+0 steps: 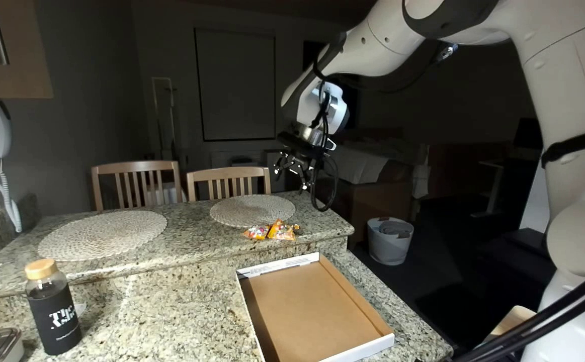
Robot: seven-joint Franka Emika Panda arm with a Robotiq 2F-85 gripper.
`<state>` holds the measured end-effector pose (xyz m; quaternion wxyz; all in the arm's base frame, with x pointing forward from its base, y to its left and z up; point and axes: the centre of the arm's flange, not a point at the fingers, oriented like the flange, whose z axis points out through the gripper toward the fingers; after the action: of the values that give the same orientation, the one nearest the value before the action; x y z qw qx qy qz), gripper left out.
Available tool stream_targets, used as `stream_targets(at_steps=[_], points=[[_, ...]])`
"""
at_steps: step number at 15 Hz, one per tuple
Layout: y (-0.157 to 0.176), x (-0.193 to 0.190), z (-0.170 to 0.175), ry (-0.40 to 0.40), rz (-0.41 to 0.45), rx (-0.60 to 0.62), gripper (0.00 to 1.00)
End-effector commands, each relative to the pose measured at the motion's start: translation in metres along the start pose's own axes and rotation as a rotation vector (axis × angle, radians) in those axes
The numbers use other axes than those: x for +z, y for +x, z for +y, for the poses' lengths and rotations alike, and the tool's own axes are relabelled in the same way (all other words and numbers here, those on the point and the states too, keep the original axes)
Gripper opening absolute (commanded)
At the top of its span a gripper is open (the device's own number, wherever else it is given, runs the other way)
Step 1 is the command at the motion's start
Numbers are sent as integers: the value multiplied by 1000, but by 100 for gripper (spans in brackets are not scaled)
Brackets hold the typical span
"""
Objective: Place the two sachets on the box.
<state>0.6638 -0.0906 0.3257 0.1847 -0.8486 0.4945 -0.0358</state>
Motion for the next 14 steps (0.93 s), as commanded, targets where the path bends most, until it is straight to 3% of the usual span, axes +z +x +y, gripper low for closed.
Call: stream_targets(at_steps=[1, 4, 7, 14], points=[[0, -1, 0, 1, 1, 0, 100], [-5, 8, -14, -42, 44, 2, 100], [21, 34, -26, -151, -58, 51, 100], [94, 78, -6, -194, -224, 245, 100]])
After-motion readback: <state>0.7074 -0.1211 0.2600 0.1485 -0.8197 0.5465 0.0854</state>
